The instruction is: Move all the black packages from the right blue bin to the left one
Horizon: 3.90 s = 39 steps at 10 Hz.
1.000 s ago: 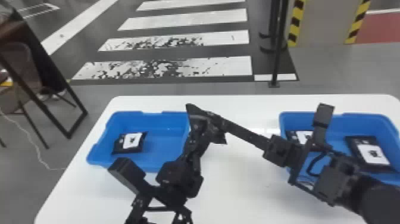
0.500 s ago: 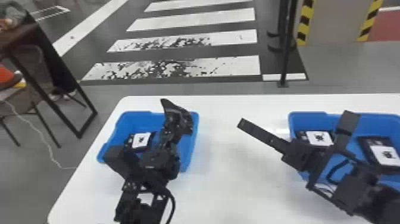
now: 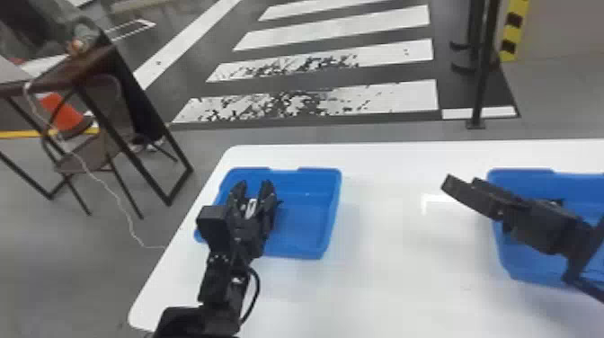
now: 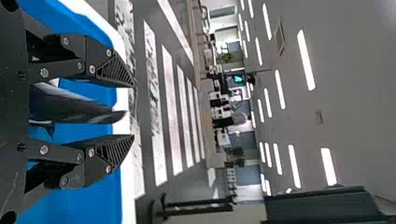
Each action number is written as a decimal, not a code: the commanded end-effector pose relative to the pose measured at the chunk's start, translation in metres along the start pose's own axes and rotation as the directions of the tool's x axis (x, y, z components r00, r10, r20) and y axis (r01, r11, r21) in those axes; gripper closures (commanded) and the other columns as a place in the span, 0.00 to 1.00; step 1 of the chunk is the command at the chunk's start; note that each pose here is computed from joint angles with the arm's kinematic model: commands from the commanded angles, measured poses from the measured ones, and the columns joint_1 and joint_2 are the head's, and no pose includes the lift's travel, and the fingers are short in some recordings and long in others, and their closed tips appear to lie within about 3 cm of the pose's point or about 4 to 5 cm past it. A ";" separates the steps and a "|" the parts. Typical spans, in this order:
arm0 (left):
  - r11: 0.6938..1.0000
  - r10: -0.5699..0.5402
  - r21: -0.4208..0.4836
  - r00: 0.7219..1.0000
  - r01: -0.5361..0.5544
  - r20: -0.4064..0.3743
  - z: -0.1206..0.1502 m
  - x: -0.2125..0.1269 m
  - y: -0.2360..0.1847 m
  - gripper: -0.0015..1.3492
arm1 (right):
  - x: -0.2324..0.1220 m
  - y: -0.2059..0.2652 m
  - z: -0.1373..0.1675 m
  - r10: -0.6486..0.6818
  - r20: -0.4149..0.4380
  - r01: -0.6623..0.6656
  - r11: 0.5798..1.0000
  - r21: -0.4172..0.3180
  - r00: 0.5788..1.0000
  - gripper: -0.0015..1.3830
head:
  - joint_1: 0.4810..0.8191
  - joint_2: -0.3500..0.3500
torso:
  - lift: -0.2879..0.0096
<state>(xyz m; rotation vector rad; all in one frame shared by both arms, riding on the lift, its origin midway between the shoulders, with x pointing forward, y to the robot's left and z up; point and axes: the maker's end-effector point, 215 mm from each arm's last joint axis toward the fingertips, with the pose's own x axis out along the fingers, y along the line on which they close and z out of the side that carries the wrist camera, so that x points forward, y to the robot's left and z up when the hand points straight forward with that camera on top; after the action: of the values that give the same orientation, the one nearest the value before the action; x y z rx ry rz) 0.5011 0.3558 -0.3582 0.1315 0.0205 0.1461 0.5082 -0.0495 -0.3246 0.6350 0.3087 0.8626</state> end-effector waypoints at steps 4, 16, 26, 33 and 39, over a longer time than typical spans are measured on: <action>0.930 -0.152 -0.320 0.982 0.182 0.117 0.044 -0.057 -0.073 0.10 | -0.106 -0.162 0.060 -0.542 0.011 0.516 0.792 -0.326 0.840 0.10 | 0.63 0.70 | 0.50; 0.897 -0.198 -0.378 0.972 0.232 0.127 0.048 -0.071 -0.093 0.11 | -0.068 -0.214 -0.038 -0.589 -0.262 0.511 0.801 -0.311 0.765 0.49 | 0.63 0.57 | 0.50; 0.889 -0.169 -0.402 0.973 0.218 0.155 0.053 -0.076 -0.084 0.11 | -0.121 -0.191 -0.004 -0.556 -0.059 0.543 0.827 -0.145 0.829 0.87 | 0.63 0.57 | 0.50; 0.731 -0.313 -0.551 0.916 0.402 0.252 0.090 -0.084 -0.172 0.11 | -0.009 -0.027 -0.007 -0.080 -0.057 0.081 0.997 0.012 0.995 0.87 | 0.63 0.61 | 0.50; 0.693 -0.396 -0.555 0.886 0.461 0.241 0.091 -0.087 -0.206 0.11 | 0.037 0.043 -0.065 0.089 -0.174 -0.077 0.994 0.078 0.981 0.87 | 0.63 0.74 | 0.50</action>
<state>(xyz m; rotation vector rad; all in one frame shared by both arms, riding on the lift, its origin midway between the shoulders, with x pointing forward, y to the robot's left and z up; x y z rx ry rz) 0.4476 0.1297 -0.2935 -0.5120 -0.1027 -0.3341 0.4770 0.0199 -0.3488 0.6374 0.4724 0.9810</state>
